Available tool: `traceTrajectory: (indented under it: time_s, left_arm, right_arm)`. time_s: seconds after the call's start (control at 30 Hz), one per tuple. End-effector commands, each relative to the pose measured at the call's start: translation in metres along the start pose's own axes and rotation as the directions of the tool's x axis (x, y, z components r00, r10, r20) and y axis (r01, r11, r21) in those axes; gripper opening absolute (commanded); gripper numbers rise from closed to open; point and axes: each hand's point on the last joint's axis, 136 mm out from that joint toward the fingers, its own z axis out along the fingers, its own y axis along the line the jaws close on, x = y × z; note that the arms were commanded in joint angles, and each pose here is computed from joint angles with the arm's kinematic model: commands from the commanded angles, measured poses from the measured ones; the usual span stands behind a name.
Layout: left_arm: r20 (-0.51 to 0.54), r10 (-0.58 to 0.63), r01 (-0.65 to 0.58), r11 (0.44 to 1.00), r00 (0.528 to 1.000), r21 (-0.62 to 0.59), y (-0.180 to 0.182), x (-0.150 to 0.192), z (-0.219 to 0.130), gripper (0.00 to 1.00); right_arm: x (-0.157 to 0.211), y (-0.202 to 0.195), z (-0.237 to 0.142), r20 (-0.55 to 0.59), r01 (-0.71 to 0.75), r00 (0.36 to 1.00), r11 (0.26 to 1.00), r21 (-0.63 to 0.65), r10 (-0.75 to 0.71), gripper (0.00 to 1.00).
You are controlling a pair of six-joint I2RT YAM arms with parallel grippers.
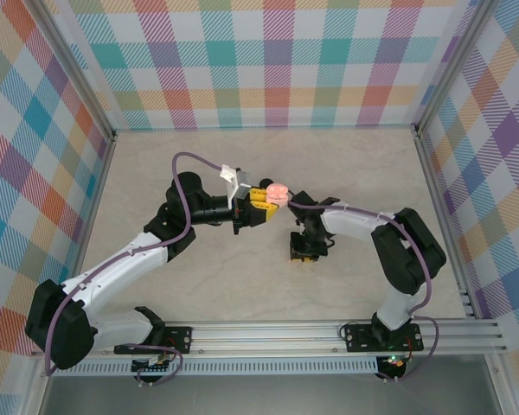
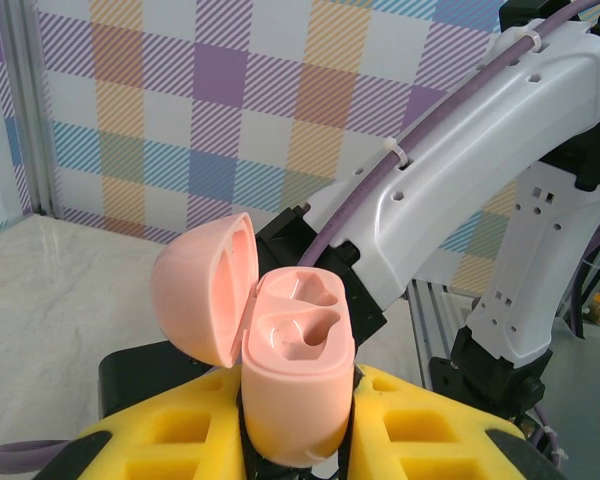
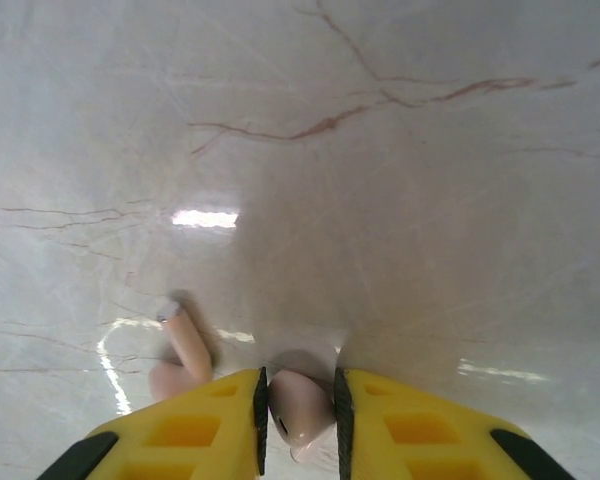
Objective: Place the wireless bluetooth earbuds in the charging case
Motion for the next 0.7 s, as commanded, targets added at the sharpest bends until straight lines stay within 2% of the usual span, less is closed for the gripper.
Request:
traceTrajectory:
  time_s: [0.0, 0.13, 0.33, 0.4, 0.57, 0.67]
  left_arm:
    - [0.041, 0.034, -0.034, 0.999, 0.999, 0.009, -0.009, -0.014, -0.002, 0.24]
    - [0.042, 0.036, -0.036, 0.999, 0.998, 0.007, -0.01, -0.015, -0.003, 0.24]
    - [0.042, 0.033, -0.033, 0.999, 0.999, 0.005, -0.01, -0.016, -0.004, 0.24]
    - [0.042, 0.034, -0.034, 0.999, 0.999, 0.004, -0.01, -0.016, -0.004, 0.24]
    - [0.041, 0.031, -0.032, 0.999, 0.999, 0.004, -0.01, -0.016, -0.004, 0.24]
    - [0.039, 0.029, -0.029, 1.0, 0.999, 0.007, -0.01, -0.015, -0.004, 0.24]
  right_arm:
    - [0.0, -0.021, -0.002, -0.011, 0.032, 0.999, 0.991, 0.13, -0.03, 0.25]
    - [-0.008, -0.024, -0.007, -0.002, 0.091, 0.996, 0.98, 0.176, -0.093, 0.24]
    - [-0.021, -0.014, -0.009, -0.004, 0.186, 0.982, 0.969, 0.162, -0.188, 0.24]
    - [-0.023, -0.011, -0.01, -0.011, 0.2, 0.98, 0.967, 0.157, -0.2, 0.26]
    - [-0.021, -0.008, -0.014, -0.004, 0.166, 0.986, 0.976, 0.14, -0.167, 0.38]
    - [-0.019, -0.007, -0.016, 0.005, 0.106, 0.994, 0.986, 0.13, -0.108, 0.4]
